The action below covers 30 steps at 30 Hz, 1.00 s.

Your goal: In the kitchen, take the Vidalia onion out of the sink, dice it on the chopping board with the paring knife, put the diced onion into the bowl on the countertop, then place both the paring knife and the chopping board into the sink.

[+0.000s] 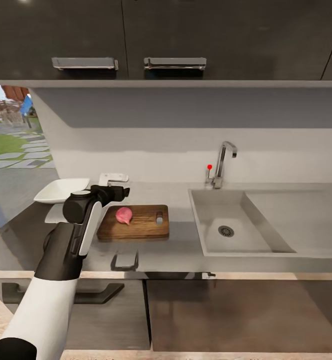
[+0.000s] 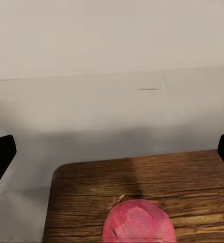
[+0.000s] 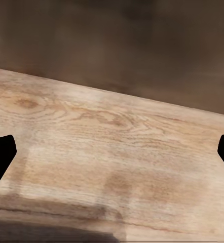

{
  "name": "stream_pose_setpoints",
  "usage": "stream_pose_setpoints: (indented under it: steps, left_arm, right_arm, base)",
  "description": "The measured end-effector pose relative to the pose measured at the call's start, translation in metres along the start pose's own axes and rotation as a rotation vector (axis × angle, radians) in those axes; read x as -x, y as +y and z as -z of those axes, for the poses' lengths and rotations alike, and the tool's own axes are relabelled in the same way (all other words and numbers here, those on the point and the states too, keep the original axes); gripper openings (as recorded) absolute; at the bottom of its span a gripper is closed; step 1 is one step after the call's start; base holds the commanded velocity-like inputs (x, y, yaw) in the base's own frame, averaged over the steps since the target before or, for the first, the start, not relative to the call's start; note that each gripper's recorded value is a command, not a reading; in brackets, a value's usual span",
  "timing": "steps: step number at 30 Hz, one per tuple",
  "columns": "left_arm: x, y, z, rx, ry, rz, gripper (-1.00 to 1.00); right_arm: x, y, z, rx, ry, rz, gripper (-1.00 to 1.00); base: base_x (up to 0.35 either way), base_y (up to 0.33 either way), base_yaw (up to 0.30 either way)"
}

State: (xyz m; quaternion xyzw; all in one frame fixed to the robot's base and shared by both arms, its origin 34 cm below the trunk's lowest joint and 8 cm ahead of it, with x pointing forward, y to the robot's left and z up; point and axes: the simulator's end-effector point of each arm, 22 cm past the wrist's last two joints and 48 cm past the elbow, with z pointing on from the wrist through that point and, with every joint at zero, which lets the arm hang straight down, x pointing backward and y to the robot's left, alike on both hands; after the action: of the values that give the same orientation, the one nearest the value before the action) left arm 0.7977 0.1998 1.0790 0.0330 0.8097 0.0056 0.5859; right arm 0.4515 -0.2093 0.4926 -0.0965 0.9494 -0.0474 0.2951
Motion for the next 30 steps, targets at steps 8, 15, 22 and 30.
stream_pose_setpoints:
  steps: [8, 15, 22, 30]
  left_arm:
    - [-0.0017, 0.0011, -0.0012, 0.002, 0.004, -0.004, 1.0]
    - [-0.0022, 0.0012, -0.0015, 0.003, 0.005, -0.006, 1.0]
    - [-0.0042, 0.0011, -0.0027, 0.003, 0.011, -0.007, 1.0]
    - [-0.0082, 0.0009, -0.0046, 0.002, 0.021, -0.007, 1.0]
  right_arm:
    - [0.0, 0.0003, -0.0002, 0.001, 0.0, 0.0, 1.0]
    - [0.0, 0.0004, -0.0002, 0.001, 0.0, 0.0, 1.0]
    - [0.0001, 0.0008, -0.0002, 0.002, 0.0, 0.0, 1.0]
    - [0.0001, 0.0009, -0.0001, 0.002, 0.0, 0.0, 1.0]
  base:
    - [-0.3, 0.0, 0.0]
    - [-0.334, 0.0, 0.0]
    - [-0.335, 0.0, 0.0]
    - [-0.335, 0.0, 0.0]
